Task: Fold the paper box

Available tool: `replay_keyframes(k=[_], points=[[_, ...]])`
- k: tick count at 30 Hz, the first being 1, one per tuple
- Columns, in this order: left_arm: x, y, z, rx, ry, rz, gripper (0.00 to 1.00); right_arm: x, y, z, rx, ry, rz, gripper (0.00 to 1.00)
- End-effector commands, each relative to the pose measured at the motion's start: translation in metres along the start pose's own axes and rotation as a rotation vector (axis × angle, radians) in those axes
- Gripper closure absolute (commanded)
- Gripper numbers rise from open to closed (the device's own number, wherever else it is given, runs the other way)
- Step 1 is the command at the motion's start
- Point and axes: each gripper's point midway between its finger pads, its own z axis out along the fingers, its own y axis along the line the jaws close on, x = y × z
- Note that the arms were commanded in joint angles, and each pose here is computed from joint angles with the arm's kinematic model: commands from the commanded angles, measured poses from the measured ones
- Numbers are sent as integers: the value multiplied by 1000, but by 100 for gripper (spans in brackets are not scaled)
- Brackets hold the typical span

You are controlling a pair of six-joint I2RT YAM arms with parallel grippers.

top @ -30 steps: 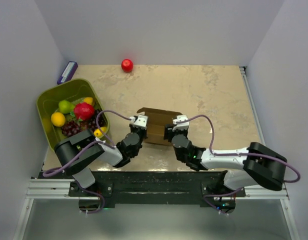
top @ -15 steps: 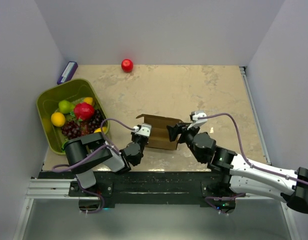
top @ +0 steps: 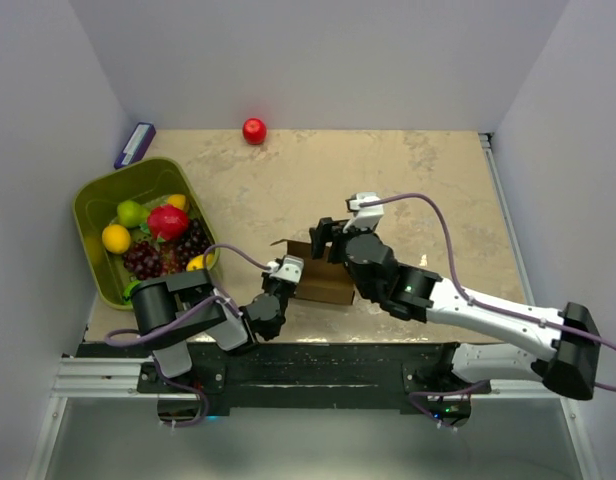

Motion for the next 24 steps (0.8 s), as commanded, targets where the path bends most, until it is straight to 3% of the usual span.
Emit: replay_keyframes(k=[1, 7, 19, 24], points=[[7, 11, -11, -46, -5, 9, 100, -5, 5, 24, 62, -34, -14, 25], [5, 7, -21, -24, -5, 6, 90, 22, 6, 39, 76, 19, -21, 25], [6, -4, -31, 47, 63, -45, 57, 89, -11, 27, 64, 147, 91, 28], [1, -9, -34, 88, 80, -62, 42, 96, -14, 26, 70, 159, 106, 28]])
